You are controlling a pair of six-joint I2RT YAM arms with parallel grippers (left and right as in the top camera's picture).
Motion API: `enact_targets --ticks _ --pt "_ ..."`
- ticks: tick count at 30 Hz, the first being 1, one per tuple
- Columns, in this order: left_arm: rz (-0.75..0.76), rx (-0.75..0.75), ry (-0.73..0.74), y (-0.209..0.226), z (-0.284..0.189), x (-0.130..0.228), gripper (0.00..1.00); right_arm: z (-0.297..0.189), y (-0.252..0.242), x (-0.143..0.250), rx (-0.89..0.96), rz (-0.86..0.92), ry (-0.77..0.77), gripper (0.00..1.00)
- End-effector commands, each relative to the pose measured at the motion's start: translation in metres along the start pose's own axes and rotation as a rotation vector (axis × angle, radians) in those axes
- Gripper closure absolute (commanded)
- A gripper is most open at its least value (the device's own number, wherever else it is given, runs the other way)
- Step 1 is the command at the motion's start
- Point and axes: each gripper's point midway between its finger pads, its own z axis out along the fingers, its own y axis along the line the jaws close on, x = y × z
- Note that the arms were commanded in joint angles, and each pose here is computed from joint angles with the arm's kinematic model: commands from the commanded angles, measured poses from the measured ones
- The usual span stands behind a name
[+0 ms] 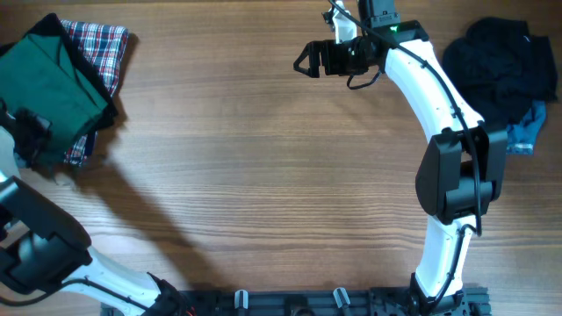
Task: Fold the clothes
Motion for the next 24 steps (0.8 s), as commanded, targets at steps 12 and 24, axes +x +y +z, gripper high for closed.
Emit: enact_targets --ticks 12,24 --pt "0.021 0.166 -0.181 -0.028 -0.098 -0.021 0.43 -0.033 0.02 -0.032 -0.003 -0.102 -0.128 0.0" --pt "0.355 0.46 -0.288 -0.13 -0.242 0.076 0.21 -0.199 0.015 -0.051 0.238 -0.133 -0.362 0.01"
